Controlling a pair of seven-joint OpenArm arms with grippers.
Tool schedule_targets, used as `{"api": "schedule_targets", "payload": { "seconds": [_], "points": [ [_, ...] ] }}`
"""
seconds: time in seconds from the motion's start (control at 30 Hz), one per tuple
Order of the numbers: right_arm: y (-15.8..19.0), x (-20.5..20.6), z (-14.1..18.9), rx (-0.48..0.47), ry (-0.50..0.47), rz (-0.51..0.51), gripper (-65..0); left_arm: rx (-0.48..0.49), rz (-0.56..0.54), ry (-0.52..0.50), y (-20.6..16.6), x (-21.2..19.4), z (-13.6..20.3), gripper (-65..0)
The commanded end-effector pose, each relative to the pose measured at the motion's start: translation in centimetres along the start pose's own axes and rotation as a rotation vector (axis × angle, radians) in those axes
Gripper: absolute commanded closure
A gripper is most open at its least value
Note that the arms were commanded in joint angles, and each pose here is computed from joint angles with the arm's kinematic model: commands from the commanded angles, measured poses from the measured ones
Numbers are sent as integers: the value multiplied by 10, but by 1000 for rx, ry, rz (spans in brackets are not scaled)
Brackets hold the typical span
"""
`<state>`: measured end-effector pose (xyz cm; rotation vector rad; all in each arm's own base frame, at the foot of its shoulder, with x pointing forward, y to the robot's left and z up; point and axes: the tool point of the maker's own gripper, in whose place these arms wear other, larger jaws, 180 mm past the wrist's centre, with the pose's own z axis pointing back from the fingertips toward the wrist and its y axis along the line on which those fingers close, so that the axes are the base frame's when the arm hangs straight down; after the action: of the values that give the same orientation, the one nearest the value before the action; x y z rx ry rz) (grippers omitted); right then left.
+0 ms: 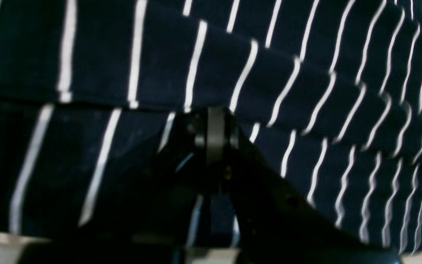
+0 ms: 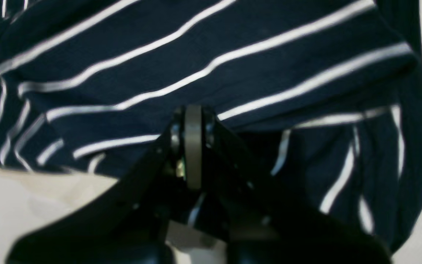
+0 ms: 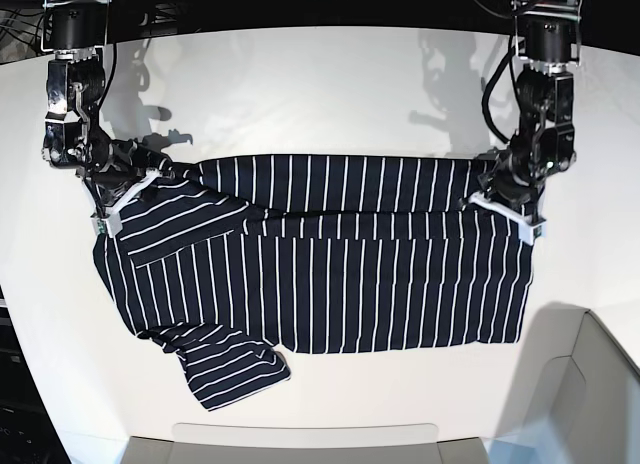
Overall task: Fold the T-shirt properly
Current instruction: 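Lower the folded edge onto the shirt and open both grippers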
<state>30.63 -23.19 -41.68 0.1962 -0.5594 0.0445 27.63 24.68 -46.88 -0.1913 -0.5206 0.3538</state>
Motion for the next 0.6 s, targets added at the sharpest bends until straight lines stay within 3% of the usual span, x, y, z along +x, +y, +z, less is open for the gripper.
{"api": "schedule_targets", "payload": {
  "seconds": [0.0,0.1,0.3,0.57],
  "points": [
    [-14,-14,7,-34,94,46,0,92,-23,196,29,-57,3,0],
    [-15,-25,10,-20,163,94,0,74,-78,253,35,-86,7,0],
    [-39,-33,14,-142,216,182,0,128,-261,391,42,-145,12,0],
    [-55,-32,18,-214,235,228,0,101,-335,523,39,-208,25,0]
  ]
}}
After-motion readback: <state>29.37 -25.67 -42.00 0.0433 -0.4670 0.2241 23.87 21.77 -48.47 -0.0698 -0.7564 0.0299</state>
